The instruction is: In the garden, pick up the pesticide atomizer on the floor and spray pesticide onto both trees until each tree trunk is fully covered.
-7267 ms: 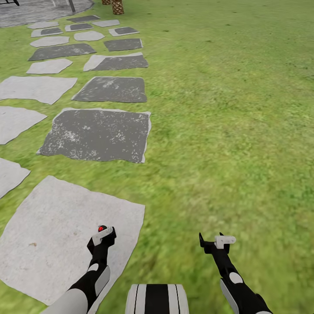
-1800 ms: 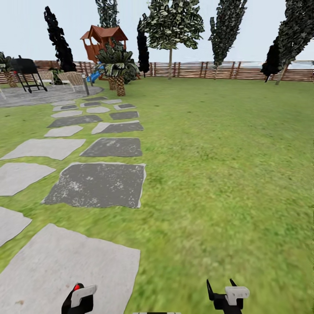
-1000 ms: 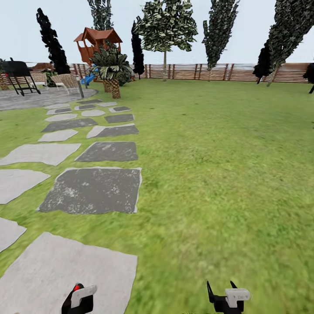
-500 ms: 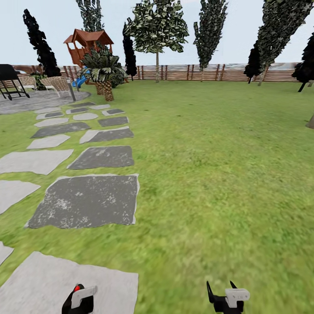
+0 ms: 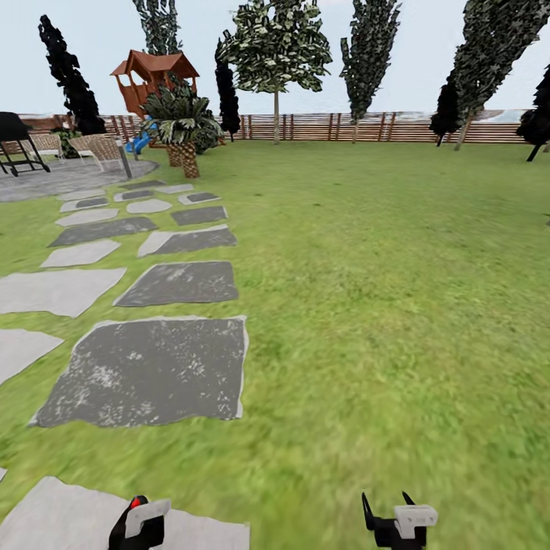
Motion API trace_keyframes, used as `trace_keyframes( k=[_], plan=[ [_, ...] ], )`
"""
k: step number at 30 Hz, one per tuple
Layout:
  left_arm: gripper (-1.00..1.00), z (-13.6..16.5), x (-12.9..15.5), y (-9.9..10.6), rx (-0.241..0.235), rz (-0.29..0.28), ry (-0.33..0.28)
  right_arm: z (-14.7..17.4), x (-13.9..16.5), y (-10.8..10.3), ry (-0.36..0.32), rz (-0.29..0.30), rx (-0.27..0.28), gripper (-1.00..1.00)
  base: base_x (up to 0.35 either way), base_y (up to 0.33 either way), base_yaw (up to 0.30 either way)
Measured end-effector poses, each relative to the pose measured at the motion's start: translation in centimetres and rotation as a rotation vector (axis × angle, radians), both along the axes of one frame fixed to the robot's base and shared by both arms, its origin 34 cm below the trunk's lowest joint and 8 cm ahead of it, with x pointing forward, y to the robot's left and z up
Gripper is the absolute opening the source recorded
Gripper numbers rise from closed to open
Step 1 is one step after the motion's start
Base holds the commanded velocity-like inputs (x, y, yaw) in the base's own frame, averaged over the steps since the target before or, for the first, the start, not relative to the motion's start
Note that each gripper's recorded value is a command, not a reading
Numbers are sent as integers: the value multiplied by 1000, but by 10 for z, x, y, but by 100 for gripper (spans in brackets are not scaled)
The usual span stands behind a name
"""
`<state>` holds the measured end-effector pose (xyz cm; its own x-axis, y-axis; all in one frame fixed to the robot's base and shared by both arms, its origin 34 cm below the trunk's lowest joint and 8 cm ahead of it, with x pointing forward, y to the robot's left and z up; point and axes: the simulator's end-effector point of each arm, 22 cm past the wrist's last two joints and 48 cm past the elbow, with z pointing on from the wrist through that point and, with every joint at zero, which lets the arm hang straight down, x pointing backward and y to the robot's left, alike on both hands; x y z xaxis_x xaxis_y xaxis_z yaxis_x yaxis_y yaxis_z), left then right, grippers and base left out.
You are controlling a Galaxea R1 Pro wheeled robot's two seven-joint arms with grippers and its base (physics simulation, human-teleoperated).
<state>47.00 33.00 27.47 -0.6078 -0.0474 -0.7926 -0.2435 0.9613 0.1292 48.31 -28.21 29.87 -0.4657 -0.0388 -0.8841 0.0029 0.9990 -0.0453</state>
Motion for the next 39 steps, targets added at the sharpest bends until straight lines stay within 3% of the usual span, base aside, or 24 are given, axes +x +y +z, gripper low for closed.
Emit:
trace_keyframes(
  k=[13,24,29,39],
  plan=[
    [-100,1,0,4,2,8,-4,0,-1,1,2,3,1,100,342,0,-271],
    [-100,3,2,9,34,21,2,0,-1,2,2,4,2,100,343,0,-280],
    [-100,16,16,16,64,17,-40,0,0,2,2,5,2,100,344,0,-210],
    [-100,22,15,18,69,13,-63,-1,-1,2,3,5,3,100,345,0,-119]
  ],
)
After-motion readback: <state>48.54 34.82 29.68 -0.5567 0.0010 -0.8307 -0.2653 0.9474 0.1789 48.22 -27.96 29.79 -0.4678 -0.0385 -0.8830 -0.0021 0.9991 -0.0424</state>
